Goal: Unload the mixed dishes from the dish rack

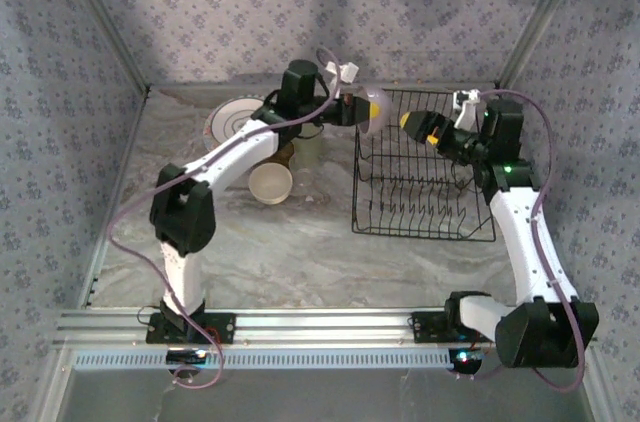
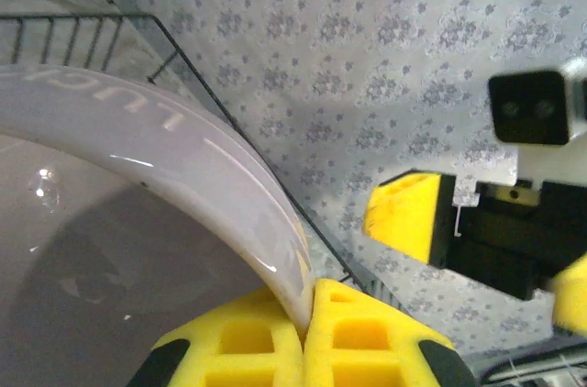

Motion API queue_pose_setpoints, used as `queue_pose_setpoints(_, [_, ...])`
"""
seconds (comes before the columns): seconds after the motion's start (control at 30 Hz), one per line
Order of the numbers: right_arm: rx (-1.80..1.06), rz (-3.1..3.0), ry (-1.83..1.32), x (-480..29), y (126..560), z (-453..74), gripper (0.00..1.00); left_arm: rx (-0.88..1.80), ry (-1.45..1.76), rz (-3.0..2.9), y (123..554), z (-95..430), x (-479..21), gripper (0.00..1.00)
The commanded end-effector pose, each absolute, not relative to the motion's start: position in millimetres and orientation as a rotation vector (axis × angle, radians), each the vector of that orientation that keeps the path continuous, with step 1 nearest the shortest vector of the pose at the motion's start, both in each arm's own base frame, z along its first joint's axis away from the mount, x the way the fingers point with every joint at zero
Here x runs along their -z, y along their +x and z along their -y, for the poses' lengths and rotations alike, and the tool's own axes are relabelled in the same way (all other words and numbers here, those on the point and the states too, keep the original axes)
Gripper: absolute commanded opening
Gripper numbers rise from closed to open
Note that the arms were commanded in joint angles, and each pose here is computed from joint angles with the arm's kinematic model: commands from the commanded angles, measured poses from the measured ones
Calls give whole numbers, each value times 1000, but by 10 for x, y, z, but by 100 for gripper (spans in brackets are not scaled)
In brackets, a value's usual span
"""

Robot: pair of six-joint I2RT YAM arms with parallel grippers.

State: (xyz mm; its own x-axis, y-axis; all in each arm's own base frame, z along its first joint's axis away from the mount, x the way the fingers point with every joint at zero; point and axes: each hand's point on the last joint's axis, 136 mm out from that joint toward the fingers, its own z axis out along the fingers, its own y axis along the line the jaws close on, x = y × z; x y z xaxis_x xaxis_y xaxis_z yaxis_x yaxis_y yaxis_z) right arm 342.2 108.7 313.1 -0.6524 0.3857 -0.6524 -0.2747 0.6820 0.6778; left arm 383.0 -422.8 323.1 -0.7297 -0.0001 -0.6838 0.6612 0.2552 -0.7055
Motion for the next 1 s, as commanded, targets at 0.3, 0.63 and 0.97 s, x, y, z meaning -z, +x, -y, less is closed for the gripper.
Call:
queue_pose_setpoints(0.3, [-718,-2084,-100,-3071,3061,-1140,100,1030,542,-1981,3330,3168,-4043,0])
queue_pose_setpoints(0.63, [-684,-1987,-163,-2985,3019,-1265,100,696,453,-2200,2796,2282,-3769,0])
queue_pose_setpoints(0.97, [-628,-2014,-153,-2710,3039,-1334,100,439,431,-2479,2642,1905,-3048,0])
